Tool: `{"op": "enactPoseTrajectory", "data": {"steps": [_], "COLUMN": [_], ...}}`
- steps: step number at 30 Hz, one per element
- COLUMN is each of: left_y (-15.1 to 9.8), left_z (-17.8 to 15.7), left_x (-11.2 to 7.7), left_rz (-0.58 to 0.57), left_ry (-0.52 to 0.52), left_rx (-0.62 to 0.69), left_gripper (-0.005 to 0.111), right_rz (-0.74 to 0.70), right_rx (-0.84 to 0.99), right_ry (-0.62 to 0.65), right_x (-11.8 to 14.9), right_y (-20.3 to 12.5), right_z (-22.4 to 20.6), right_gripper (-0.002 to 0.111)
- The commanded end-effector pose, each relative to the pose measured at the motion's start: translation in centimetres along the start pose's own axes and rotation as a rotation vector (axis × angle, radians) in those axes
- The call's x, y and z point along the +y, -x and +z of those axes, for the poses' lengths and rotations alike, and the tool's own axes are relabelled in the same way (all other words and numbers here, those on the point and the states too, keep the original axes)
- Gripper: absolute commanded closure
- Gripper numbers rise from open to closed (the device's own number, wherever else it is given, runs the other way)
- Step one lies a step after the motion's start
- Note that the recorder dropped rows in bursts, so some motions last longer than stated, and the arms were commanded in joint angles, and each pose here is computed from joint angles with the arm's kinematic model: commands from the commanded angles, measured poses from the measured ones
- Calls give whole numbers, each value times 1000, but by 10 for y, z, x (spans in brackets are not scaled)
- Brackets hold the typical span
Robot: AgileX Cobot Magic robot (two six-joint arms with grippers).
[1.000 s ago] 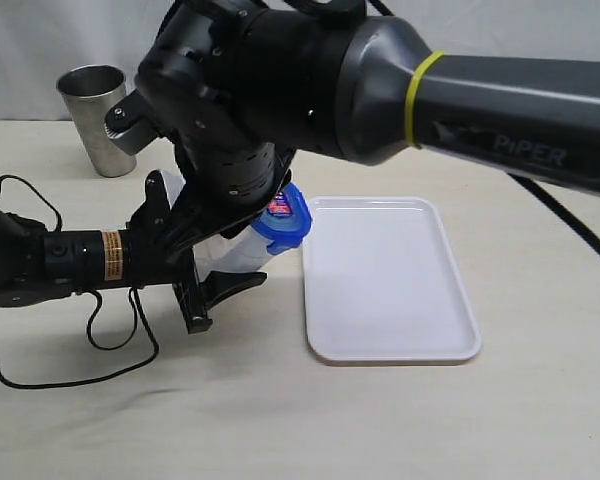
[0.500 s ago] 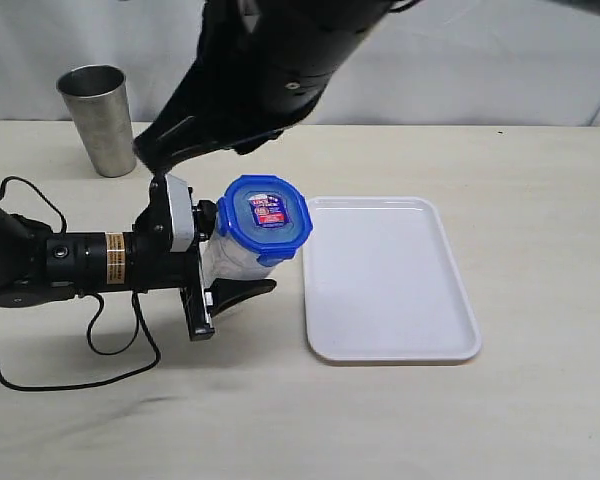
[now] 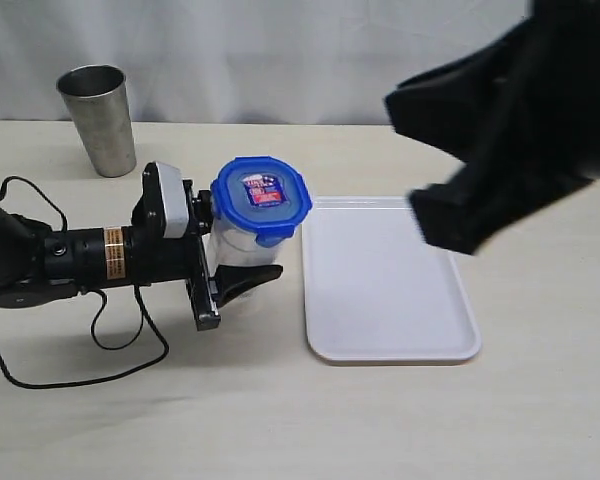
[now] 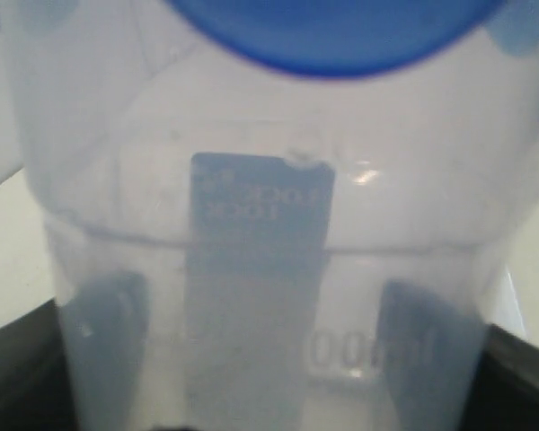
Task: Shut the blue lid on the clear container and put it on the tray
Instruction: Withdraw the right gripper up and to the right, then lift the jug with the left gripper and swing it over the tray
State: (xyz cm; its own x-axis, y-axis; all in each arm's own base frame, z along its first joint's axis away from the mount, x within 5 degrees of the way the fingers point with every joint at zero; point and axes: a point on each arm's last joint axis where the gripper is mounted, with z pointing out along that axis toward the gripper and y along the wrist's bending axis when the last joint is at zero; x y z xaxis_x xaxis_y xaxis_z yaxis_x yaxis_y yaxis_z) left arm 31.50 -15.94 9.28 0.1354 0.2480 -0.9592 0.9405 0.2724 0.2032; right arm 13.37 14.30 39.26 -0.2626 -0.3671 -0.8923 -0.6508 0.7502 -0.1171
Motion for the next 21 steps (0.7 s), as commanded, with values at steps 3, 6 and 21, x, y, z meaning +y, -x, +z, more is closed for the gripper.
{"op": "enactPoseTrajectory", "data": {"steps": [3, 6, 21], "left_y": [7, 11, 73], "left_z": [-1, 2, 84], "left_x": [10, 14, 32], "left_rz": [-303, -331, 300], "left_ry": [105, 80, 37], "left_rx": [-64, -76, -24], "left_gripper": [107, 107, 107], "right_rz": [64, 75, 75], "right_rx": [-189, -287, -549], "right_ry": [16, 29, 29], "right_x": [-13, -17, -27], "right_y": [-32, -48, -114], "right_z": [-59, -81, -128], "right_gripper": [104, 104, 104]}}
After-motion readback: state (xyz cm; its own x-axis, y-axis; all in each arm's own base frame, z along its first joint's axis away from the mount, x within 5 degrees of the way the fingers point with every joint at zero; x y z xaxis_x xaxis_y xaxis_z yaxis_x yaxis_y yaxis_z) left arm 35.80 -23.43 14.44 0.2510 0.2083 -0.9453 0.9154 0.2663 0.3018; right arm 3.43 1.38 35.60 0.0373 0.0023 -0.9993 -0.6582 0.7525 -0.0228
